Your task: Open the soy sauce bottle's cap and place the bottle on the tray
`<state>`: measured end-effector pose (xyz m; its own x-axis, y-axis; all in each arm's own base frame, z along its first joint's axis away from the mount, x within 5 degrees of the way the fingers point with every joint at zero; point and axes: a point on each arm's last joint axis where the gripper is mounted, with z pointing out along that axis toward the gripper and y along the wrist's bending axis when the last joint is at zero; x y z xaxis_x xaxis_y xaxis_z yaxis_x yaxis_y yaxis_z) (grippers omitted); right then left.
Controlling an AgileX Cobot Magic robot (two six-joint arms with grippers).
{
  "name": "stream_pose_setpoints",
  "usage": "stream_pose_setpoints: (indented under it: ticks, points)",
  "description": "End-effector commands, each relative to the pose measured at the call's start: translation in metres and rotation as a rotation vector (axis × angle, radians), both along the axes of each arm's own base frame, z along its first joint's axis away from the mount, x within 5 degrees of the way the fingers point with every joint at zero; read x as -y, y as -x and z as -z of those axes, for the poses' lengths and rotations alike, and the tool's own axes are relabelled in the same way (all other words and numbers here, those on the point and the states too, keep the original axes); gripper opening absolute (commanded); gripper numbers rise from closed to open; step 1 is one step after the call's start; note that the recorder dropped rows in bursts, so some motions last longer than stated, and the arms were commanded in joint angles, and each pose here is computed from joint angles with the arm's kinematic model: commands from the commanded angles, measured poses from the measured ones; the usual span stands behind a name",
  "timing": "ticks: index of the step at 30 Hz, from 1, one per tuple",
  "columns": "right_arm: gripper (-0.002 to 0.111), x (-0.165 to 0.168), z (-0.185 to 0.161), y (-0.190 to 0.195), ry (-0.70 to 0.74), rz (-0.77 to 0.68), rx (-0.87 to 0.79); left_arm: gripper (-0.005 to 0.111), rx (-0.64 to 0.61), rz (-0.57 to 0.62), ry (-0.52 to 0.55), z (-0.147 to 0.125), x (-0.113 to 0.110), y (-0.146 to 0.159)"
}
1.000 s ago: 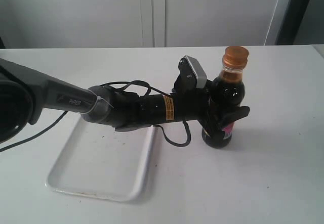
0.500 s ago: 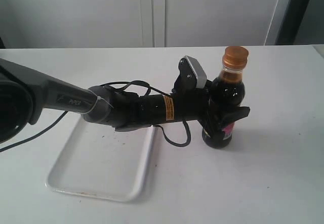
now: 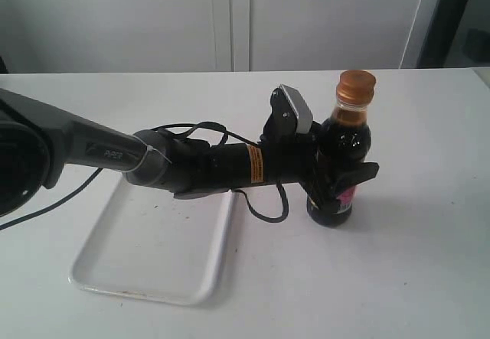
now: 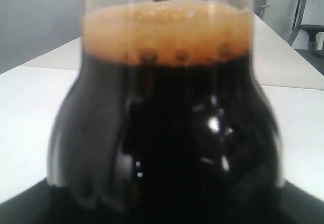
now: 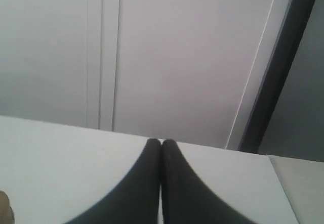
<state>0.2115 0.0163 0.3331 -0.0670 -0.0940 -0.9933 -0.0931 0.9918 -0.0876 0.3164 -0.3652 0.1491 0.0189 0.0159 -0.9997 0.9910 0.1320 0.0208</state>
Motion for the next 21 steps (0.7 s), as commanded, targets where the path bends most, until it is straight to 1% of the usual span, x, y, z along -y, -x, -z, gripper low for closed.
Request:
stream_pose_setpoints:
  ticks: [1, 5, 9, 13, 18, 21]
  points:
    - [0.000, -0.002, 0.005, -0.018, 0.131, -0.017, -0.067, 0.000, 0.006, 0.041, 0.025, -0.007, 0.004, 0.007]
    - [0.000, -0.003, 0.011, -0.026, 0.243, -0.035, -0.085, 0.000, 0.007, 0.042, 0.024, -0.007, 0.004, 0.007]
    - [0.000, -0.004, 0.021, -0.034, 0.278, -0.048, -0.109, 0.000, 0.007, 0.042, 0.024, -0.007, 0.004, 0.007]
    - [0.000, -0.011, 0.036, -0.039, 0.361, -0.100, -0.112, 0.000, 0.007, 0.042, 0.024, -0.007, 0.004, 0.007]
    - [0.000, -0.021, 0.054, -0.042, 0.371, -0.152, -0.109, 0.000, 0.008, 0.044, 0.023, -0.007, 0.004, 0.007]
    - [0.000, -0.025, 0.063, -0.037, 0.406, -0.180, -0.082, 0.000, 0.009, 0.045, 0.022, -0.007, 0.004, 0.007]
